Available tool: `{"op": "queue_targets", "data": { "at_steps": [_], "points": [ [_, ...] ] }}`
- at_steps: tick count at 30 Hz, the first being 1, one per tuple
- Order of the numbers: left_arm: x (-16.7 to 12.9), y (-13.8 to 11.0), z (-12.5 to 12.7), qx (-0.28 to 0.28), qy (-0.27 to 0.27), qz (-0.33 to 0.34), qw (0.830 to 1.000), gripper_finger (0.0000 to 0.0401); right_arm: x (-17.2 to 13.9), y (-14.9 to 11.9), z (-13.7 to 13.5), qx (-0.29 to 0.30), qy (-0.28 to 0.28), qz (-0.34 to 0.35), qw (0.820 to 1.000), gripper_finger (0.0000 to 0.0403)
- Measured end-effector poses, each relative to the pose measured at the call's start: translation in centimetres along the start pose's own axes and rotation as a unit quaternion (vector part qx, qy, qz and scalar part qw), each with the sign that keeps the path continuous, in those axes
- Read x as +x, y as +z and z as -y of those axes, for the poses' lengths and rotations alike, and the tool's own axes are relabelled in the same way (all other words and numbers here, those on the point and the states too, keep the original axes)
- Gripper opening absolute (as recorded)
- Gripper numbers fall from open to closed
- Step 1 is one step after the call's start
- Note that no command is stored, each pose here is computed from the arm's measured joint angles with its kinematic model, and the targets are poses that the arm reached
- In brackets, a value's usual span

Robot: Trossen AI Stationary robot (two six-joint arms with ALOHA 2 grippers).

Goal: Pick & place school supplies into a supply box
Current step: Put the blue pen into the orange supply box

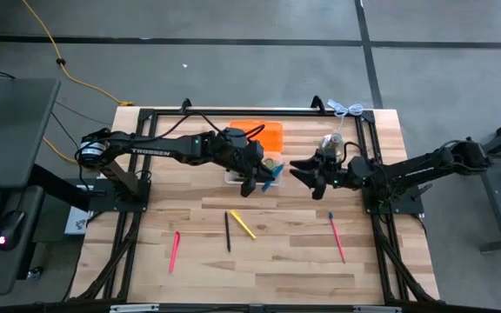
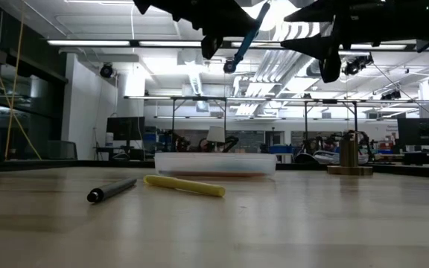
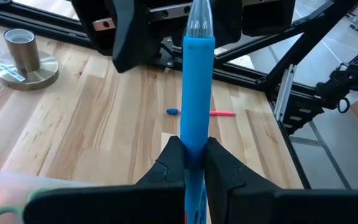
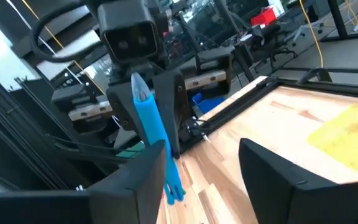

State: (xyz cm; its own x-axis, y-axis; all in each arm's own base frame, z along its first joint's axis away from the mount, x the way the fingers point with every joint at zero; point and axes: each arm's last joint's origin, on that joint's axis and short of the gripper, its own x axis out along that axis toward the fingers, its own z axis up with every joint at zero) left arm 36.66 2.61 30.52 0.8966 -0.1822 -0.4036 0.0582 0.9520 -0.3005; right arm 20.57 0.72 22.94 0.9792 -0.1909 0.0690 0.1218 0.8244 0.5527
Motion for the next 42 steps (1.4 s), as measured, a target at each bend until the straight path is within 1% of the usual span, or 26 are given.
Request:
{"op": "queue_targets", "data": {
  "at_steps": [5,9,13,17,19,26,31,36,38,42],
  "points": [
    [0.0,0.2,0.1,0.002,-0.01,0.007,1.0,0.0051,0.4,0.0,-0.1,0.002,0.0,0.014,1.0,0.0197],
    [0.0,0.5,0.2,0.006,-0.024,0.021,0.999,0.0051,1.8,0.0,-0.6,-0.022,0.003,0.002,1.0,0.0198],
    [0.0,0.4,0.2,-0.002,-0.024,0.015,1.0,0.0051,3.4,0.4,-1.3,-0.062,0.007,0.001,0.998,0.0201],
    [0.0,0.4,0.2,-0.006,-0.025,0.016,1.0,0.0051,4.3,1.2,-1.5,-0.068,0.009,0.006,0.998,0.0213],
    [0.0,0.4,0.2,-0.007,-0.025,0.015,1.0,0.0051,4.5,1.3,-1.3,-0.062,0.005,0.003,0.998,0.0219],
    [0.0,0.4,0.2,-0.007,-0.025,0.015,1.0,0.0051,4.5,1.4,-1.2,-0.05,0.016,-0.005,0.999,0.0223],
    [0.0,0.3,0.1,-0.008,-0.023,0.013,1.0,0.0051,4.4,1.3,-1.2,-0.053,0.024,-0.02,0.998,0.0223],
    [-0.8,0.3,-0.6,-0.02,-0.004,-0.004,1.0,0.0051,4.1,1.4,-1.2,-0.057,0.017,-0.037,0.998,0.0223],
    [-1.3,0.3,-1.1,-0.026,0.012,-0.008,1.0,0.0051,3.9,1.5,-1.3,-0.057,0.028,-0.04,0.997,0.0223],
    [-1.6,0.9,-1.3,-0.023,0.012,0.012,1.0,0.0051,3.8,1.6,-1.4,-0.055,0.035,-0.042,0.997,0.0223]
  ]
}}
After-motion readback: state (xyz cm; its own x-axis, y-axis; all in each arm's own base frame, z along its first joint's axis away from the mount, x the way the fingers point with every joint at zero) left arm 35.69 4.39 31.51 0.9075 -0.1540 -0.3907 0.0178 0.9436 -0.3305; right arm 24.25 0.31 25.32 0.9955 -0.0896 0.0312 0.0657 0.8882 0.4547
